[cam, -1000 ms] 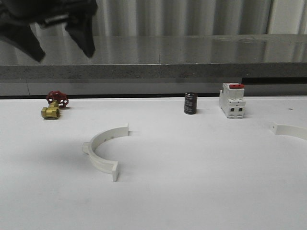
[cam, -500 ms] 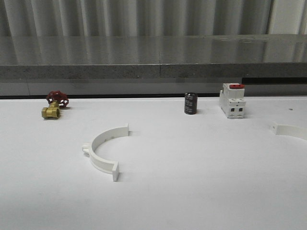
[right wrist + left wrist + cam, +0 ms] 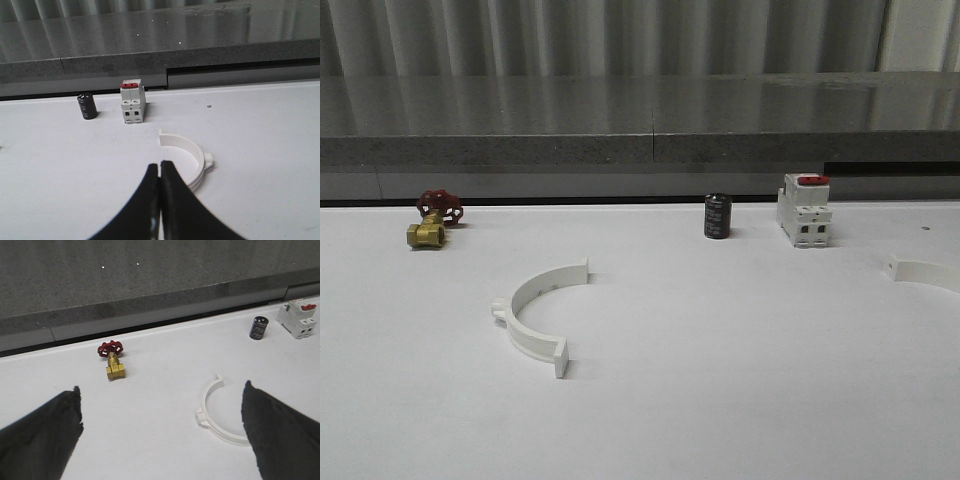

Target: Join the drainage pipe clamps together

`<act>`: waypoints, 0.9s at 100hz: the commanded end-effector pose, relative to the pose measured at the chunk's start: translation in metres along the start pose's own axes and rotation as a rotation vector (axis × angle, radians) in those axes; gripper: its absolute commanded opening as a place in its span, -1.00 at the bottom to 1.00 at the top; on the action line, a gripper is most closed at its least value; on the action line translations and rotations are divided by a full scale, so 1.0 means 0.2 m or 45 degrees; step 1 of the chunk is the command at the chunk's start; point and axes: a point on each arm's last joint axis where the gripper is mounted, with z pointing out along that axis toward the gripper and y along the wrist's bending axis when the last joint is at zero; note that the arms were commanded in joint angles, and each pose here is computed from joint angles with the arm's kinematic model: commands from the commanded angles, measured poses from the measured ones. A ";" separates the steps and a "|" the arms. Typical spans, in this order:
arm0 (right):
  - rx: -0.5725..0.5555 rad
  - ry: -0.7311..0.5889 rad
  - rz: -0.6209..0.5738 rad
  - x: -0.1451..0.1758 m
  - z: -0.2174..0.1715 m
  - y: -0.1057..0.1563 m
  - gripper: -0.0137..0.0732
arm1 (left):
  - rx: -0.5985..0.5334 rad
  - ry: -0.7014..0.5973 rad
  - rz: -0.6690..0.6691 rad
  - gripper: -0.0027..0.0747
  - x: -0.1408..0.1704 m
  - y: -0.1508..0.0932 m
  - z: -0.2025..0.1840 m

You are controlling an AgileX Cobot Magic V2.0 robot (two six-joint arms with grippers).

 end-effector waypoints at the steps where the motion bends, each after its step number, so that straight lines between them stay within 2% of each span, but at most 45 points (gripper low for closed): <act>1: -0.018 -0.146 -0.010 -0.07 -0.02 0.01 -0.84 | 0.055 -0.161 -0.005 0.67 -0.01 -0.01 -0.01; 15: -0.018 -0.146 -0.010 -0.07 -0.02 0.01 -0.84 | 0.054 -0.150 0.059 0.67 0.07 -0.01 0.02; 29: -0.018 -0.146 -0.010 -0.07 -0.02 0.01 -0.84 | 0.008 -0.217 0.067 0.67 0.07 0.02 0.03; 49: -0.018 -0.146 -0.010 -0.07 -0.02 0.01 -0.84 | -0.115 -0.395 -0.067 0.67 0.01 0.10 0.01; 61: -0.018 -0.146 -0.010 -0.07 -0.02 0.01 -0.84 | -0.175 -0.411 -0.130 0.67 0.01 0.14 0.01; 90: -0.018 -0.146 -0.010 -0.07 -0.02 0.01 -0.84 | -0.158 -0.438 -0.252 0.67 0.14 0.15 0.04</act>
